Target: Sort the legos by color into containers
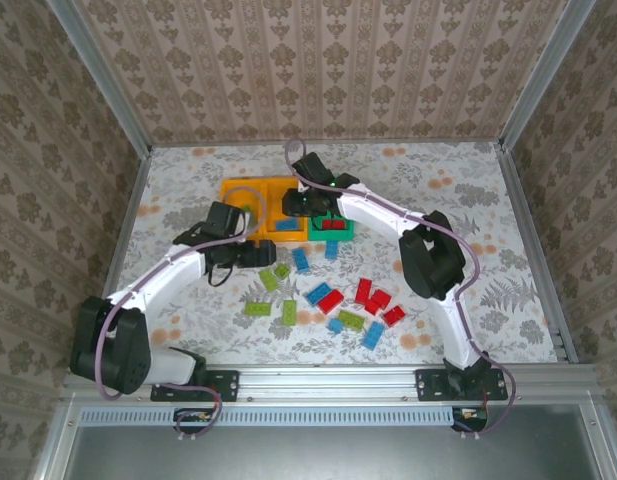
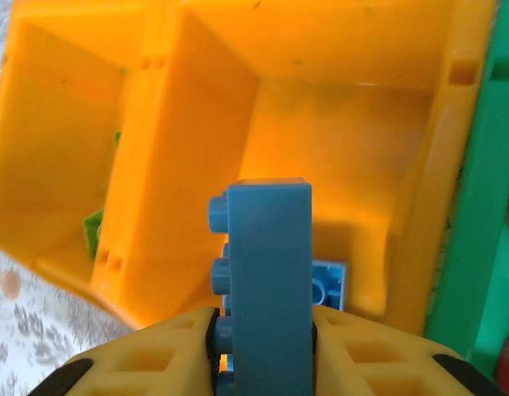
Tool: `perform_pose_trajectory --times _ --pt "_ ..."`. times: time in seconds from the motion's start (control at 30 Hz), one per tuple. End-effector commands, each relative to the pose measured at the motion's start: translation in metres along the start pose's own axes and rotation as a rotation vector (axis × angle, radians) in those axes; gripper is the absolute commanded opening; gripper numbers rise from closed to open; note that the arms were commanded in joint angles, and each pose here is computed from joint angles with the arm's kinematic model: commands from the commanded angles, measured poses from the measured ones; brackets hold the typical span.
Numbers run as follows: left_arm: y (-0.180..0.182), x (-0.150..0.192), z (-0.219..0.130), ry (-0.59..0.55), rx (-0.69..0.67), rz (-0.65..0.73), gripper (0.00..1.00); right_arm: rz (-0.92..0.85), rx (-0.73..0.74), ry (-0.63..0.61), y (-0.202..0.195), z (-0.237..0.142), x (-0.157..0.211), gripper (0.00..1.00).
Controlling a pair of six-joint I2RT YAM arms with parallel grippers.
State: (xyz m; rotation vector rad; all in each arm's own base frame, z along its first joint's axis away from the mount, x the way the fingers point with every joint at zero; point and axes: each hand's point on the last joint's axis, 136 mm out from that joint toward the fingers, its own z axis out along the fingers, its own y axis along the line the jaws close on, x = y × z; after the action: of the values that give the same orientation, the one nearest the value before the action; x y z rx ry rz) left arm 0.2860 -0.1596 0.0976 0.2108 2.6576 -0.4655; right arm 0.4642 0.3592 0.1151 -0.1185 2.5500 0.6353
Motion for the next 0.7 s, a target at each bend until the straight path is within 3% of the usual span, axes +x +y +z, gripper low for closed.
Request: perform_pose_trajectory --times 0.0,0.33,0.53,0.67 --pt "-0.013 0.005 0.005 0.007 -0.023 0.209 0.93 0.030 0.003 0.020 0.004 0.003 -0.004 0.36" --pt "-0.028 0.009 0.026 0.062 -0.065 0.402 0.86 0.057 -0.005 0.035 0.004 0.007 -0.007 0.44" --pt "-0.039 0.011 0.042 0.108 -0.066 0.484 0.82 0.052 -0.038 -0.026 0.012 -0.023 -0.015 0.58" --pt "-0.044 0.015 0.051 0.136 -0.058 0.517 0.78 0.073 -0.011 -0.049 -0.005 -0.044 -0.013 0.64"
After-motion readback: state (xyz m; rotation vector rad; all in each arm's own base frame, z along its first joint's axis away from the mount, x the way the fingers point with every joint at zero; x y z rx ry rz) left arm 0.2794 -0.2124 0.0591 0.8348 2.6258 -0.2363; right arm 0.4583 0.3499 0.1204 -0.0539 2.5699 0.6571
